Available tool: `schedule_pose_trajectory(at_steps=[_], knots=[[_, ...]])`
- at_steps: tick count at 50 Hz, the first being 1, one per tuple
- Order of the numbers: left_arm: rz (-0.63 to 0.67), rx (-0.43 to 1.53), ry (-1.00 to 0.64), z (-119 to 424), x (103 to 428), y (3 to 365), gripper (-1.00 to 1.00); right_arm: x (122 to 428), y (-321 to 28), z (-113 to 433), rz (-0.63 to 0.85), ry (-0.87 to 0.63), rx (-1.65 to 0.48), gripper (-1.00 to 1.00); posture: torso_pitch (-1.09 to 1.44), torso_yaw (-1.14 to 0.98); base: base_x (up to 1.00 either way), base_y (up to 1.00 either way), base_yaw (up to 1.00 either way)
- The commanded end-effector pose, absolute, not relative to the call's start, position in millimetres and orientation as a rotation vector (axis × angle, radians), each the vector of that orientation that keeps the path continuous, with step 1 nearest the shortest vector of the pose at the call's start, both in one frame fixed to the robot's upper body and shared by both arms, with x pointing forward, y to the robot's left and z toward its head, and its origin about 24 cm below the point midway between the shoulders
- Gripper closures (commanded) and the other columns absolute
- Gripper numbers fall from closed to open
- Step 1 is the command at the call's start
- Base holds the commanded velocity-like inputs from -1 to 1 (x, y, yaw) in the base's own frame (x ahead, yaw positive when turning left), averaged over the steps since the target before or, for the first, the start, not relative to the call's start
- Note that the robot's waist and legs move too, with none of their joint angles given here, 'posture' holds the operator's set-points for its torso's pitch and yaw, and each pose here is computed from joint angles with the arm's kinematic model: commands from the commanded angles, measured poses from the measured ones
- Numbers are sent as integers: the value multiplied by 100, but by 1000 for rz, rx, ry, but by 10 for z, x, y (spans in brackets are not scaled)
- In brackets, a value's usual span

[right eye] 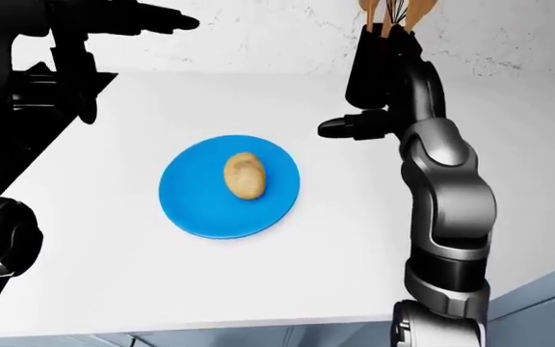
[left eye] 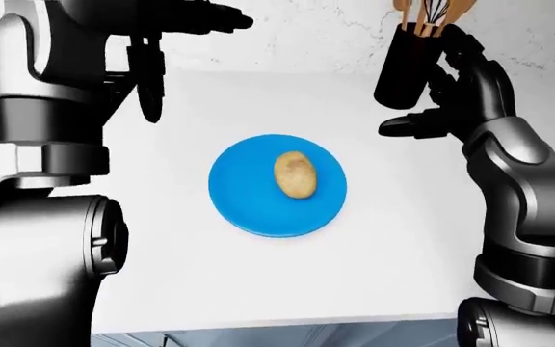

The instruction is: Place the potato on the top rack of the oven.

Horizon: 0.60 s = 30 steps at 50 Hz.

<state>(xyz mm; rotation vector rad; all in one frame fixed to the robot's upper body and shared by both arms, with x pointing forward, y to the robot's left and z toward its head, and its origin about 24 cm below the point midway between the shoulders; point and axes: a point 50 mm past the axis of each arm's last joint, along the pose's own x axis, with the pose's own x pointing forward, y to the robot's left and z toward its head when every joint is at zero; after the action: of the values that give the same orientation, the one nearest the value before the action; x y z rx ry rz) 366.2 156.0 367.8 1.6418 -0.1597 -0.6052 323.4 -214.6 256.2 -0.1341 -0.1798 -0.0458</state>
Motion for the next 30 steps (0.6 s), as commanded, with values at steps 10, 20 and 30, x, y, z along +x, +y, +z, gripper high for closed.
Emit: schedule_pose_trajectory(at_steps=[10, 20, 30], knots=[[-699, 1761, -235, 3364, 3494, 1182, -100, 3180, -2139, 2739, -45, -276, -155, -100, 0, 0, 0, 0, 0], [-690, 1755, -239, 3223, 3506, 1125, -100, 3176, -2138, 2749, -45, -278, -153, -100, 0, 0, 0, 0, 0], [-720, 1744, -283, 3227, 3452, 987, -100, 3179, -2136, 2740, -42, -275, -152, -100, 0, 0, 0, 0, 0]])
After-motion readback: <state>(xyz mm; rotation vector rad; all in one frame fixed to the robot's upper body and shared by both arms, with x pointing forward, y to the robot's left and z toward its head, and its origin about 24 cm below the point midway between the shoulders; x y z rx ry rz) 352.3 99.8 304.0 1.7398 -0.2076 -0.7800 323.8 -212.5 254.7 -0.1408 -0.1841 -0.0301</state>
